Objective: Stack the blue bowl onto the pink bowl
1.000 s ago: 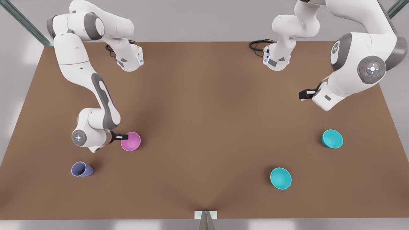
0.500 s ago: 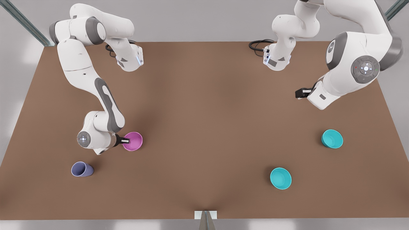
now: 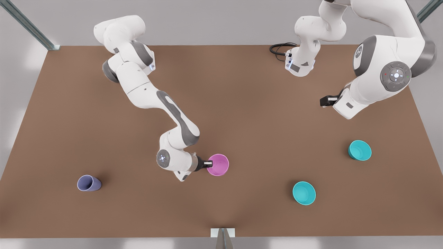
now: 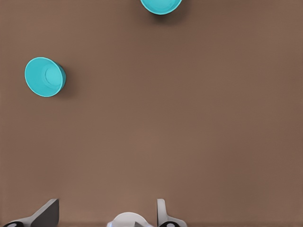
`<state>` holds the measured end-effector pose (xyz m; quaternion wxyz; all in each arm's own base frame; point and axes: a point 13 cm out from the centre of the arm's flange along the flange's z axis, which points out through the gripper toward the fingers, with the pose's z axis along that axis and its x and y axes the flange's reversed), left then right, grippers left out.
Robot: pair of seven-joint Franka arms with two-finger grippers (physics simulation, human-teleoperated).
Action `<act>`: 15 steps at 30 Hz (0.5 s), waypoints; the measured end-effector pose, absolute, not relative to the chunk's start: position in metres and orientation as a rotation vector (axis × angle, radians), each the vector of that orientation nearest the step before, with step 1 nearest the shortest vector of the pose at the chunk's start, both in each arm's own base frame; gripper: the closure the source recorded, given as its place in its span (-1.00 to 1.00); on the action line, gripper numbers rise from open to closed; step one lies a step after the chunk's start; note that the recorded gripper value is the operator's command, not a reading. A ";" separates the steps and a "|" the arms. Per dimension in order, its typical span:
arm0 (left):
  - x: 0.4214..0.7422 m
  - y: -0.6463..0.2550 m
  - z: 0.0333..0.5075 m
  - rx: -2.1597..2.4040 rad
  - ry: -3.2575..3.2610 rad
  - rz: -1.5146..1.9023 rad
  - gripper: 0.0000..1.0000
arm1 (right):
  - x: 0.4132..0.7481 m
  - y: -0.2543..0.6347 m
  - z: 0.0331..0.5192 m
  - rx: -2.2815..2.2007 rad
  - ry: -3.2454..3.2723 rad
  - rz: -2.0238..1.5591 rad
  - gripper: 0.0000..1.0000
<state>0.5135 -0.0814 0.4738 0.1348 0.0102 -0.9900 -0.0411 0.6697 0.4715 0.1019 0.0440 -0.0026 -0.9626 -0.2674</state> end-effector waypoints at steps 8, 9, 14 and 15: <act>0.514 -0.081 0.471 0.032 -2.862 -0.121 -1.00 | 0.657 0.510 0.064 -0.273 -2.896 -0.834 -1.00; 0.514 -0.081 0.470 0.032 -2.862 -0.121 -1.00 | 0.657 0.511 0.063 -0.299 -2.893 -0.832 -1.00; 0.514 -0.082 0.470 0.031 -2.861 -0.121 -1.00 | 0.677 0.493 0.091 -0.419 -2.874 -0.836 -1.00; 0.515 -0.083 0.470 0.031 -2.862 -0.118 -1.00 | 0.692 0.472 0.118 -0.452 -2.866 -0.840 -1.00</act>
